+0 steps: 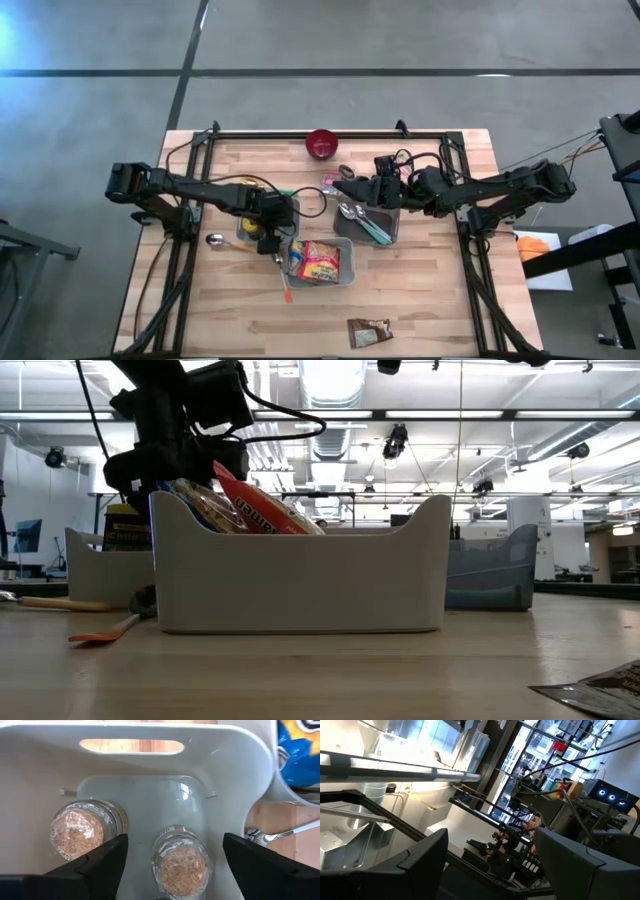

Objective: Pick & Place Food Item
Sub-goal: Put the black spoon into the black bin

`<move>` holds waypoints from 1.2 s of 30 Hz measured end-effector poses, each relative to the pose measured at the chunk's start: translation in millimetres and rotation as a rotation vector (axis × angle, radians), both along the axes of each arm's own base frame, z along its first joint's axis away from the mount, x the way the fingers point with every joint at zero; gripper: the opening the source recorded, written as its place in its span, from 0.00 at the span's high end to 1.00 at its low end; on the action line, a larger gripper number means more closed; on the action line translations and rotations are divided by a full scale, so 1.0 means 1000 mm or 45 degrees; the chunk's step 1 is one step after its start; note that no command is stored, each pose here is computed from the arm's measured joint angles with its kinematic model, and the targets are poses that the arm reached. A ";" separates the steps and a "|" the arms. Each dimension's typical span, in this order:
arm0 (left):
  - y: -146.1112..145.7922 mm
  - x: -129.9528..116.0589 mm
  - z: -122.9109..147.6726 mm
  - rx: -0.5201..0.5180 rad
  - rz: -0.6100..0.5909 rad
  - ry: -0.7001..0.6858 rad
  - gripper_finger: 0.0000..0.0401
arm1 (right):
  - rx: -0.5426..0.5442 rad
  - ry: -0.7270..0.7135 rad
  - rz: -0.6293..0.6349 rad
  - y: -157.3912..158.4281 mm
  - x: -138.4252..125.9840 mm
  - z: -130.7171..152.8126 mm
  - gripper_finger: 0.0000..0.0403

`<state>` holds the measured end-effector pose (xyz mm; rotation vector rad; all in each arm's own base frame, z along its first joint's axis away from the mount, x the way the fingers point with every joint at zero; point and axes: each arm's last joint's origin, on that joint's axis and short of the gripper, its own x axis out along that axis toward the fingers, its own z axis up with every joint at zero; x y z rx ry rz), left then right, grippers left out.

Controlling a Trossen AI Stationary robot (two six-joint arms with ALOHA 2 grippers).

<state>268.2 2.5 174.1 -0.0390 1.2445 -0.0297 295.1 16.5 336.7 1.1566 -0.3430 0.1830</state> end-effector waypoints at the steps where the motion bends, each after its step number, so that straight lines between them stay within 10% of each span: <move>1: 0.000 -0.001 0.001 -0.008 -0.002 -0.004 0.17 | 0.000 0.000 0.000 0.000 0.000 0.000 0.28; 15: -0.002 -0.014 0.055 -0.072 -0.033 -0.204 0.36 | -0.018 -0.006 -0.008 0.000 -0.001 0.001 0.28; 24: -0.012 -0.048 0.068 -0.172 -0.063 -0.008 0.44 | -0.054 0.013 0.031 -0.002 -0.001 0.001 0.28; 36: -0.053 -0.071 0.081 -0.239 -0.154 -0.008 0.46 | -0.096 0.451 0.027 -0.023 -0.027 -0.006 0.28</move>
